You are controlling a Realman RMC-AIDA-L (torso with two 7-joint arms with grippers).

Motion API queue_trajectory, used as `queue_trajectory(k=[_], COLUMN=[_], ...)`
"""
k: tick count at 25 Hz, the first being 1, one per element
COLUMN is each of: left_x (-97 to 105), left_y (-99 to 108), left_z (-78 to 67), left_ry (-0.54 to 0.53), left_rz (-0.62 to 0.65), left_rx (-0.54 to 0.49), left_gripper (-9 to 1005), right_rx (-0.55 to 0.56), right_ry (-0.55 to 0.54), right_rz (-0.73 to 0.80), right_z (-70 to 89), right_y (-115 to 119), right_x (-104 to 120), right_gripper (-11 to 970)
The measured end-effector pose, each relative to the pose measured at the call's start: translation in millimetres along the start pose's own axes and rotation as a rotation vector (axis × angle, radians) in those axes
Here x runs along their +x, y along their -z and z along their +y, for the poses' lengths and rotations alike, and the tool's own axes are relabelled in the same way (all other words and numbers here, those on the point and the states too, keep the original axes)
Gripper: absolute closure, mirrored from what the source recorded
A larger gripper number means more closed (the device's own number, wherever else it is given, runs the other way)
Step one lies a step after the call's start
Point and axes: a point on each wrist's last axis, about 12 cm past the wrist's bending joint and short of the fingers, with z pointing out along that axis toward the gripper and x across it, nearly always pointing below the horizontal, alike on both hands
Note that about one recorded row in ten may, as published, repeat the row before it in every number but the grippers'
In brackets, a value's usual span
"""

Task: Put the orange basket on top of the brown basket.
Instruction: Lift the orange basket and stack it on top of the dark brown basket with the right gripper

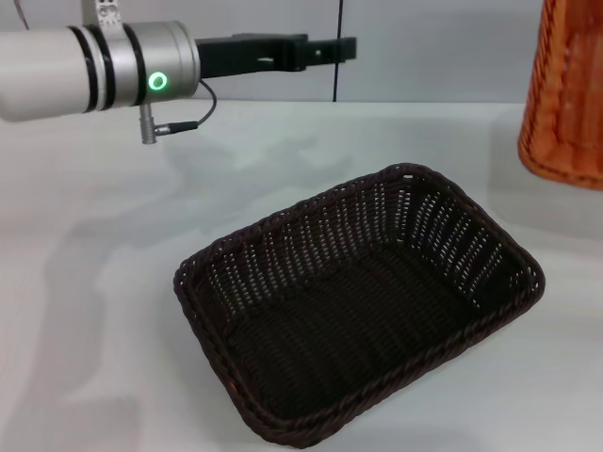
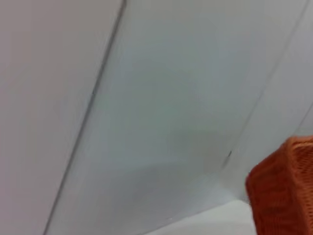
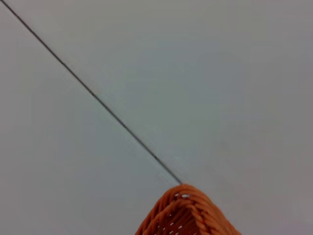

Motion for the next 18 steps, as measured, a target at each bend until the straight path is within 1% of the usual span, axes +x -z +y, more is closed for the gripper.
queue_trajectory(k=[2, 3, 4, 7, 8, 9, 12, 13, 14, 16, 17, 18], left_x=[1, 1, 1, 3, 4, 4, 8, 9, 10, 12, 12, 13], left_y=[4, 6, 8, 14, 15, 15, 15, 15, 14, 14, 13, 13], left_z=[4.0, 5.6, 7.4, 12.4, 15.2, 15.2, 19.2, 19.7, 20.2, 21.3, 22.0, 22.6], left_ry=[0.005, 0.006, 0.006, -0.008, -0.013, -0.013, -0.014, -0.013, -0.014, -0.017, -0.017, -0.016], left_rz=[-0.040, -0.057, -0.080, -0.128, -0.137, -0.137, -0.139, -0.137, -0.135, -0.132, -0.132, -0.133], left_rx=[-0.014, -0.020, -0.026, -0.049, -0.068, -0.068, -0.094, -0.098, -0.102, -0.110, -0.116, -0.121], left_gripper=[155, 155, 155, 155, 155, 155, 155, 155, 155, 155, 155, 155], right_rx=[-0.047, -0.120, -0.120, -0.240, -0.324, -0.324, -0.440, -0.507, -0.507, -0.551, -0.565, -0.581], right_ry=[-0.019, -0.025, -0.025, -0.036, -0.048, -0.048, -0.059, -0.063, -0.063, -0.076, -0.086, -0.109], right_rz=[-0.007, -0.005, -0.005, 0.015, 0.046, 0.046, 0.125, 0.188, 0.188, 0.237, 0.261, 0.308], right_z=[6.2, 16.2, 16.2, 32.8, 45.6, 45.6, 63.6, 73.3, 73.3, 79.3, 81.5, 84.7], right_y=[-4, -9, -9, -17, -24, -24, -33, -35, -35, -34, -33, -31], right_x=[2, 4, 4, 7, 13, 13, 25, 34, 34, 43, 49, 63], right_gripper=[687, 682, 678, 663, 659, 654, 640, 635, 631, 621, 617, 612])
